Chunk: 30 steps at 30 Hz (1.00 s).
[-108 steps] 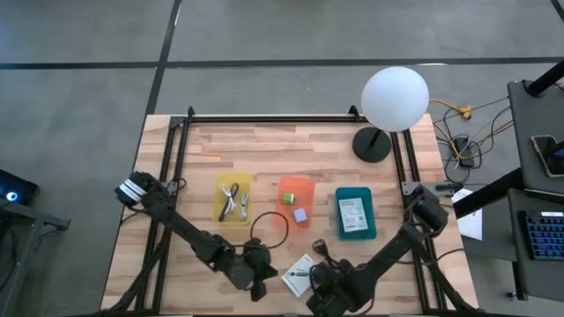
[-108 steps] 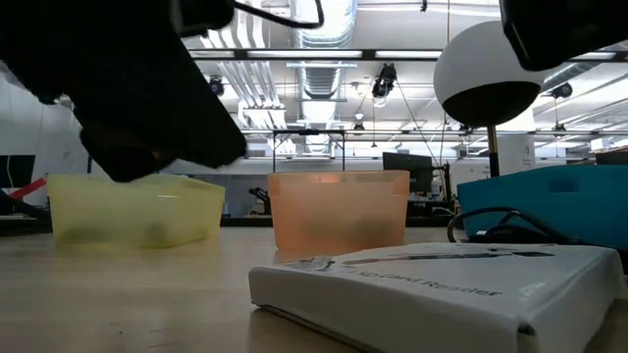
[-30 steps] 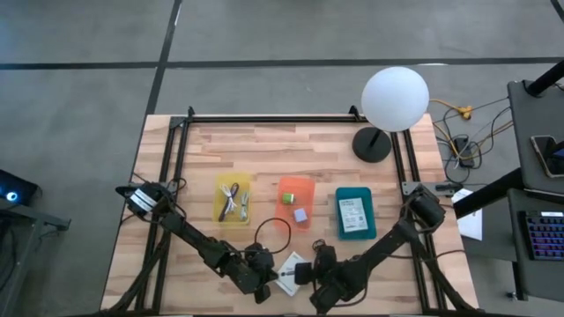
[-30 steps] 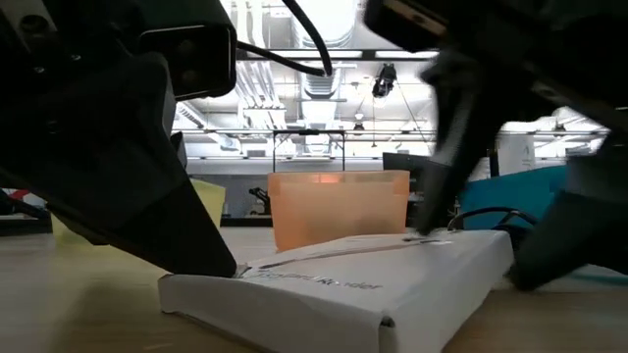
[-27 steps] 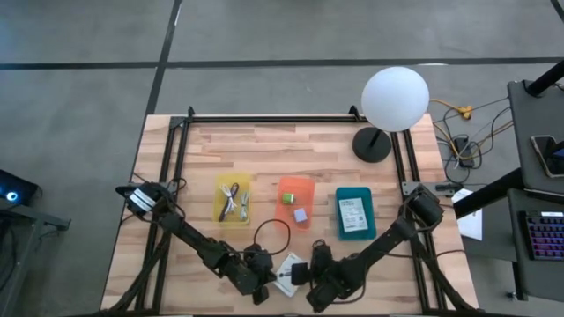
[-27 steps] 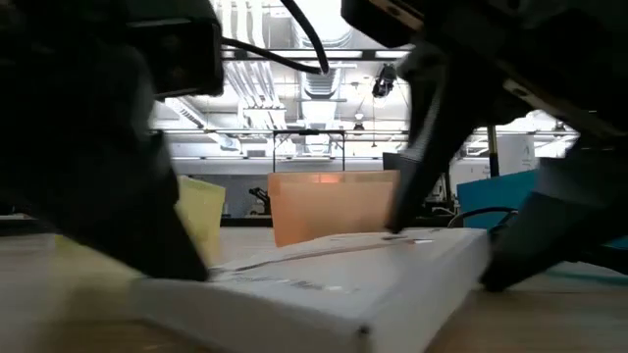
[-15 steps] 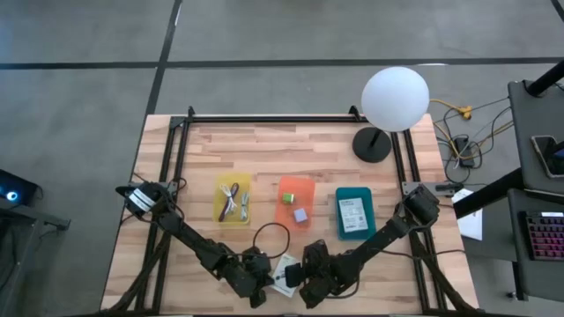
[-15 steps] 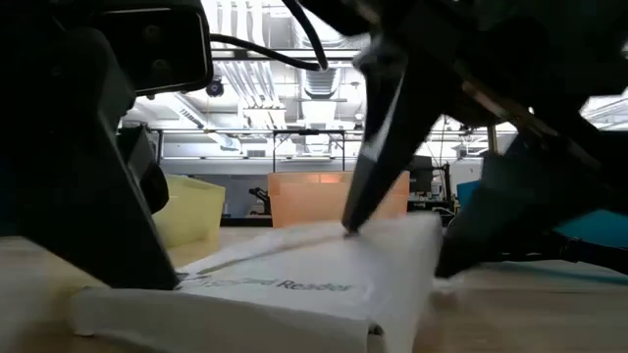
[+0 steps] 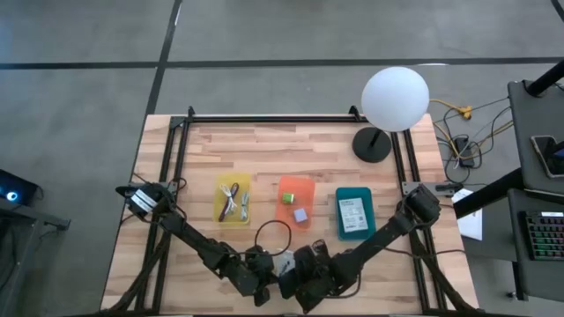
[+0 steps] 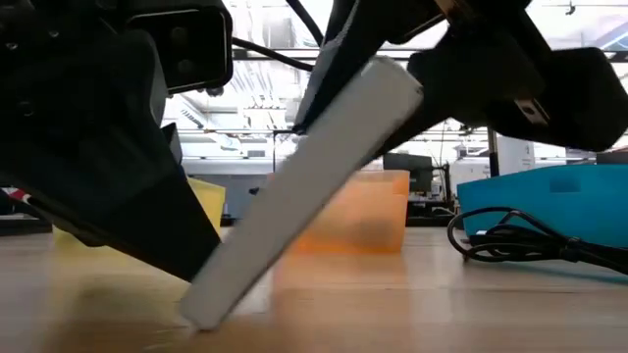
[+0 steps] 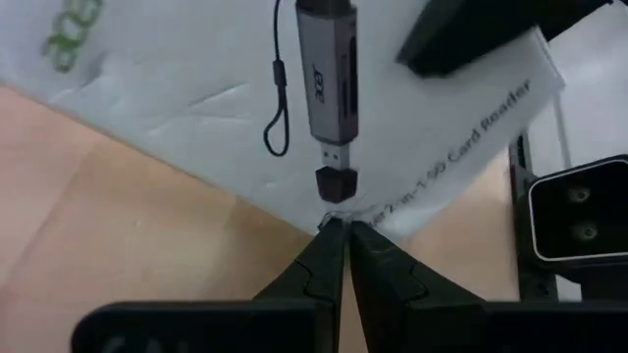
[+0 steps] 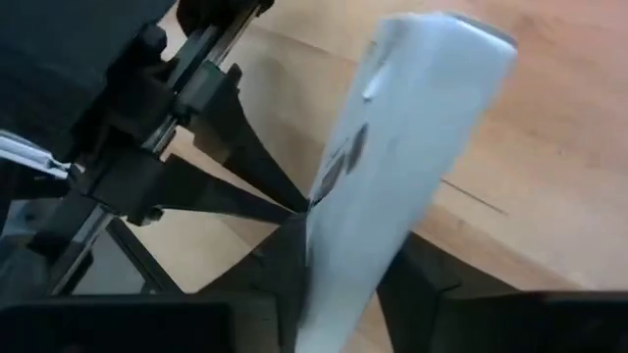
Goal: Pick and place items into bin
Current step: Put the white card reader box into the blue bin
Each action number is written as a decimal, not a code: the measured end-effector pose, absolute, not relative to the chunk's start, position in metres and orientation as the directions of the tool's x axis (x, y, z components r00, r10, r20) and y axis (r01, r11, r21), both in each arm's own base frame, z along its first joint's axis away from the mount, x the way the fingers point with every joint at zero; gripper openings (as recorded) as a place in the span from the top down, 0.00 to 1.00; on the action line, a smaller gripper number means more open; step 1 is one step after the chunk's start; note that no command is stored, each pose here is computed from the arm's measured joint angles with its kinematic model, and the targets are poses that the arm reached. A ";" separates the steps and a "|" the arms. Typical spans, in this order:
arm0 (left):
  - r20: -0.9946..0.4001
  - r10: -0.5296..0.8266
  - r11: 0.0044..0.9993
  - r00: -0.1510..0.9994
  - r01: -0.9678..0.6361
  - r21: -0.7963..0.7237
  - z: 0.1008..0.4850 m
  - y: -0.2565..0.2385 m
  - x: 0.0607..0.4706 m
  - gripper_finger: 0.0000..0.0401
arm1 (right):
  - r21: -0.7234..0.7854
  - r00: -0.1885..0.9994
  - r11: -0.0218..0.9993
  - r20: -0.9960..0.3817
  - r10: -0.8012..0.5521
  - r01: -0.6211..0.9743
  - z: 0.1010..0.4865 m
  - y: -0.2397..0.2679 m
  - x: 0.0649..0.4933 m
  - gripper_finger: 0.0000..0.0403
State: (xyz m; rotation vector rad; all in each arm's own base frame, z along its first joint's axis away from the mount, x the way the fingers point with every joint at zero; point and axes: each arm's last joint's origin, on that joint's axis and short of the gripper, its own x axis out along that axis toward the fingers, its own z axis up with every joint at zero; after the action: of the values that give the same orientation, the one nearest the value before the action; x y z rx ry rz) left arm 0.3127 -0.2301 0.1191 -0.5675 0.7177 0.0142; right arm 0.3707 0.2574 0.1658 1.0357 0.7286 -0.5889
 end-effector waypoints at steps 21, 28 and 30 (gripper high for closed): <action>-0.594 -0.036 0.873 0.804 -0.264 -0.411 0.148 -0.220 0.304 0.98 | 0.208 0.267 0.209 -0.912 -0.312 0.956 0.280 0.210 0.275 0.91; -0.598 -0.069 0.864 0.798 -0.252 -0.436 0.149 -0.222 0.304 0.98 | 0.232 0.257 0.124 -0.934 -0.248 0.965 0.290 0.147 0.202 0.91; -0.600 -0.082 0.854 0.796 -0.254 -0.454 0.149 -0.222 0.304 0.98 | 0.256 0.270 0.106 -0.951 -0.152 0.961 0.280 0.130 0.188 0.91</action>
State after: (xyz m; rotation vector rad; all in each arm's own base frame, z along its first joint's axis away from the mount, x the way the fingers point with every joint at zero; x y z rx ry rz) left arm 0.3042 -0.2220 0.1490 -0.5484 0.6512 0.0977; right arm 0.1882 0.1301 0.2805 1.1425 0.9336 -1.0269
